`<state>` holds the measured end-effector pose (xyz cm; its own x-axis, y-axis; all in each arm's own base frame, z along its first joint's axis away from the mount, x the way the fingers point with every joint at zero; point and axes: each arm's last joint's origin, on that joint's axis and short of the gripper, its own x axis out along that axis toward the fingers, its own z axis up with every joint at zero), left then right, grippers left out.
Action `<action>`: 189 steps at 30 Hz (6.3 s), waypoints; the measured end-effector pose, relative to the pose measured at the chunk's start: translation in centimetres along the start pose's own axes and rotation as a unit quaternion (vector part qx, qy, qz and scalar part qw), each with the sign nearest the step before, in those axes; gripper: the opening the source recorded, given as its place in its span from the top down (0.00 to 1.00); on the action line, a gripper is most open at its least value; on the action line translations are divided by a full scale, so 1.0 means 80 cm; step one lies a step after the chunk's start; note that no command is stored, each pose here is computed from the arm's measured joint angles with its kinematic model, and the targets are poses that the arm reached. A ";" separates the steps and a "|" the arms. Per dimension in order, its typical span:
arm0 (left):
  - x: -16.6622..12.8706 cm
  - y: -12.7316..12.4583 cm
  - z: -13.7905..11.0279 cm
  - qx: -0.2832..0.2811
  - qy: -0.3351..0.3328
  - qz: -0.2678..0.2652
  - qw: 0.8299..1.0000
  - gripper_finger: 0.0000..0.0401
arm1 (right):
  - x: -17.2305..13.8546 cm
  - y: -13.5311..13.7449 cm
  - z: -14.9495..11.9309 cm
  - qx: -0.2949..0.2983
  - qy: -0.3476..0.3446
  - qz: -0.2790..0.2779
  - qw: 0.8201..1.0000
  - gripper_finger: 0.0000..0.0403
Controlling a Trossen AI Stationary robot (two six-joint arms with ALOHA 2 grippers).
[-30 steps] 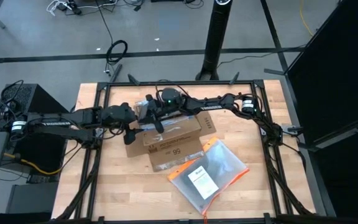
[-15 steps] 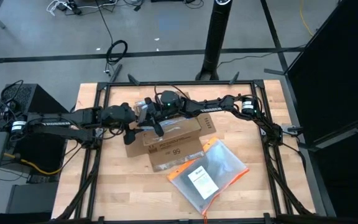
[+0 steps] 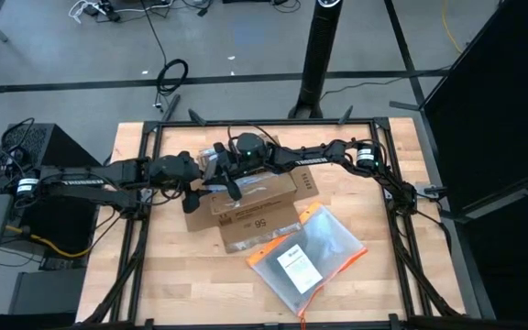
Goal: Unpack boxes
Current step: Break down the cardboard box until it is fully flat
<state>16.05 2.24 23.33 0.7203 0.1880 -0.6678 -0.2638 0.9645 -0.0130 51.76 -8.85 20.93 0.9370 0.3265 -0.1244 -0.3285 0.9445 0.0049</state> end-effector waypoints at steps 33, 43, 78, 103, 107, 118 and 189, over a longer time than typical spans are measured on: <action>0.000 0.000 -0.002 -0.008 0.011 -0.006 1.000 0.35 | -0.030 -0.004 0.016 0.018 0.110 -0.043 0.993 0.90; 0.000 0.000 -0.002 -0.011 0.011 -0.006 1.000 0.36 | -0.037 -0.001 0.015 0.037 0.151 -0.049 0.987 0.90; -0.001 0.000 -0.002 -0.010 0.012 -0.004 1.000 0.37 | -0.157 -0.001 0.035 0.076 0.280 -0.060 0.955 0.90; -0.001 0.000 -0.002 -0.006 0.013 -0.006 1.000 0.37 | -0.274 -0.031 0.028 0.062 0.263 -0.008 0.963 0.90; -0.001 0.000 -0.002 -0.015 0.012 -0.003 1.000 0.37 | -0.281 -0.027 0.038 0.064 0.257 -0.009 0.964 0.90; 0.000 0.000 -0.001 -0.039 0.007 0.002 0.999 0.38 | -0.302 -0.011 0.079 0.052 0.214 -0.021 0.975 0.90; 0.077 0.034 0.100 -0.011 0.034 0.004 0.999 0.48 | -0.201 -0.036 0.002 0.055 0.175 0.030 0.982 0.90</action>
<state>24.91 7.48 25.18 0.6732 0.1810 -0.7170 -0.2831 0.9588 -0.0238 37.69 -16.82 23.07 0.8112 0.3678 -0.4547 -0.3491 0.9283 0.1280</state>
